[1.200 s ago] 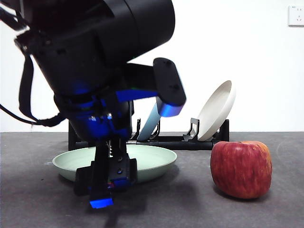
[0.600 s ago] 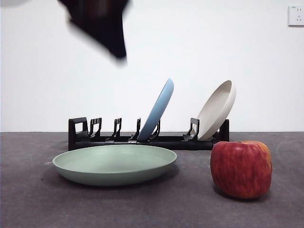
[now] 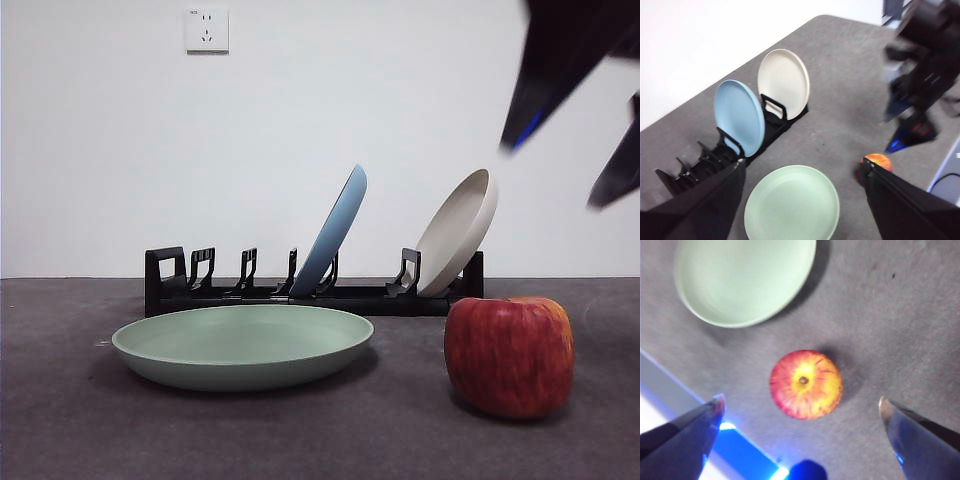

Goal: Take the green plate from the plate rack,put the plate on the table,take the apple from the table,put the apple in the plate

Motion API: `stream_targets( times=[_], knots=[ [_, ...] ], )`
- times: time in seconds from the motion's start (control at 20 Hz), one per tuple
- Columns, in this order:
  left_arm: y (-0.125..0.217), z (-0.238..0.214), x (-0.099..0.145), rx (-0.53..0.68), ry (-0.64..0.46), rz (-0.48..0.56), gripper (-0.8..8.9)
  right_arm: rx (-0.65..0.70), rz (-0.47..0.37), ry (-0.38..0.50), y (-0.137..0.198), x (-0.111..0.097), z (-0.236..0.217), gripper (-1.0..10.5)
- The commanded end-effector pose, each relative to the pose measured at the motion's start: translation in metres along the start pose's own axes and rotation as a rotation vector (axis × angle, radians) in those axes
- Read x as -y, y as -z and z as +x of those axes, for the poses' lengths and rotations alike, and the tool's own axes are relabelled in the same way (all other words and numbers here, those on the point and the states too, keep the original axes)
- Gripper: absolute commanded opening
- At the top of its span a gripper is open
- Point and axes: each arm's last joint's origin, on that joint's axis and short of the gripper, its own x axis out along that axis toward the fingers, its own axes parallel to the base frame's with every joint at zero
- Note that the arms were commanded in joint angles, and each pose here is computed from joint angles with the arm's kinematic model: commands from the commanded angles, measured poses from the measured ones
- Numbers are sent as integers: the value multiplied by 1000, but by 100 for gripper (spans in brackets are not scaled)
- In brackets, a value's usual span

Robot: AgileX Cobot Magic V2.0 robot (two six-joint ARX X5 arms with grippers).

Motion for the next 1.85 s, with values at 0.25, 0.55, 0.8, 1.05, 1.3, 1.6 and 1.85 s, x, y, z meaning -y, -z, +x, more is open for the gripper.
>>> stream_targets(
  times=[0.25,0.55,0.8,1.05,1.3,1.6,1.85],
  knots=[
    [-1,-9,-2,-35,28,-18,385,-110,-65,86,-11,-13,47,702],
    [0,-9,-2,-46,27,-23,385,-203,-59,97,-11,-12,79,702],
    [0,-9,-2,-45,26,-24,384,-278,-44,93,-8,-9,102,690],
    [0,-9,-2,-45,24,-23,382,-299,-34,90,-7,-13,107,410],
    [0,-9,-2,-45,24,-23,382,-320,-18,88,-5,-13,107,106],
    [1,-9,-2,-57,24,-16,382,-279,-3,85,-6,-19,93,-17],
    [3,-9,-2,-70,24,-12,382,-33,-54,55,-37,-40,60,-18]
  ],
)
